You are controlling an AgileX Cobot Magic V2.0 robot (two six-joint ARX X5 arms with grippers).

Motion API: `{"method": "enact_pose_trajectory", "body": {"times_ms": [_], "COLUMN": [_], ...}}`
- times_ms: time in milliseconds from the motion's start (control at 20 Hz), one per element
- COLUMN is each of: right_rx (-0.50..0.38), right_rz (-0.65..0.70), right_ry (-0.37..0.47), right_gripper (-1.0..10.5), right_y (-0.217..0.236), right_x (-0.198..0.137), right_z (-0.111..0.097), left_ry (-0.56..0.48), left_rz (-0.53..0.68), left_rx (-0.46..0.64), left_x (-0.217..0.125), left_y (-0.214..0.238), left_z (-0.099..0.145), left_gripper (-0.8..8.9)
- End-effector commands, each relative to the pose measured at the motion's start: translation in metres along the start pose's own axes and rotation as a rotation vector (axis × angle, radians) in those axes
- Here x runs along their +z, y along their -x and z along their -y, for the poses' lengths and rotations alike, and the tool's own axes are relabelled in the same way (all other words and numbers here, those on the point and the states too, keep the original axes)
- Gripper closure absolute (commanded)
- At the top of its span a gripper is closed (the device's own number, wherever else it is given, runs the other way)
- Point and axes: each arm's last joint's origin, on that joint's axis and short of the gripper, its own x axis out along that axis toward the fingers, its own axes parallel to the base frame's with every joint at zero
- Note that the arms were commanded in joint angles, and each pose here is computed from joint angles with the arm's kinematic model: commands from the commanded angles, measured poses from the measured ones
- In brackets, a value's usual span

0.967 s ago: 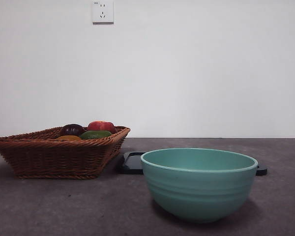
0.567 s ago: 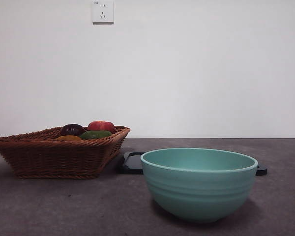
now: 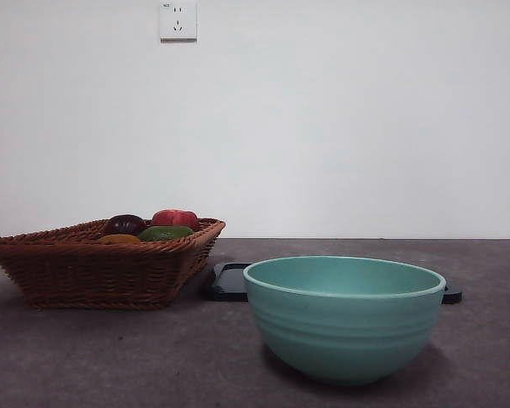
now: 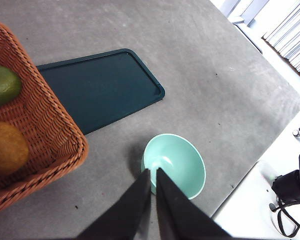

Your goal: Pick up the wifruite, put it on the bowl, pick up the plate, put it on desk

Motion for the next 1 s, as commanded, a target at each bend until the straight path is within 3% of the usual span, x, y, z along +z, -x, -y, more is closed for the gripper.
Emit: {"method": "enact_pose_trajectory", "body": {"times_ms": [50, 200, 250, 350, 450, 700, 900, 1000], "right_rx": [0.006, 0.006, 0.006, 0.005, 0.005, 0.006, 0.007, 0.007], "right_rz": [0.021, 0.019, 0.019, 0.019, 0.019, 0.020, 0.017, 0.017], "right_ry": [0.028, 0.031, 0.031, 0.030, 0.027, 0.027, 0.024, 0.022], "right_gripper": [9.4, 9.4, 9.0, 5.9, 3.2, 2.9, 2.9, 2.9], "right_y": [0.0031, 0.0026, 0.0026, 0.0026, 0.0026, 0.0027, 0.0027, 0.0031], "right_x": [0.0053, 0.0055, 0.0055, 0.0055, 0.0055, 0.0055, 0.0052, 0.0049], "right_z": [-0.0024, -0.0022, -0.0022, -0.0022, -0.0022, -0.0022, -0.0022, -0.0024], "left_ry": [-0.040, -0.043, -0.043, -0.042, -0.042, -0.051, 0.007, 0.040], "left_rz": [0.021, 0.021, 0.020, 0.019, 0.020, 0.037, 0.026, 0.003], "left_rx": [-0.011, -0.011, -0.011, -0.011, -0.011, -0.013, 0.001, 0.082], "left_x": [0.0063, 0.0063, 0.0063, 0.0062, 0.0062, 0.0081, 0.0075, 0.0081], "left_y": [0.0030, 0.0030, 0.0030, 0.0030, 0.0030, 0.0031, 0.0022, 0.0003], "left_z": [0.0035, 0.0035, 0.0035, 0.0035, 0.0035, 0.0037, 0.0027, -0.0007], "left_gripper": [7.92, 7.50, 6.52, 3.24, 1.00, 0.86, 0.96, 0.96]}}
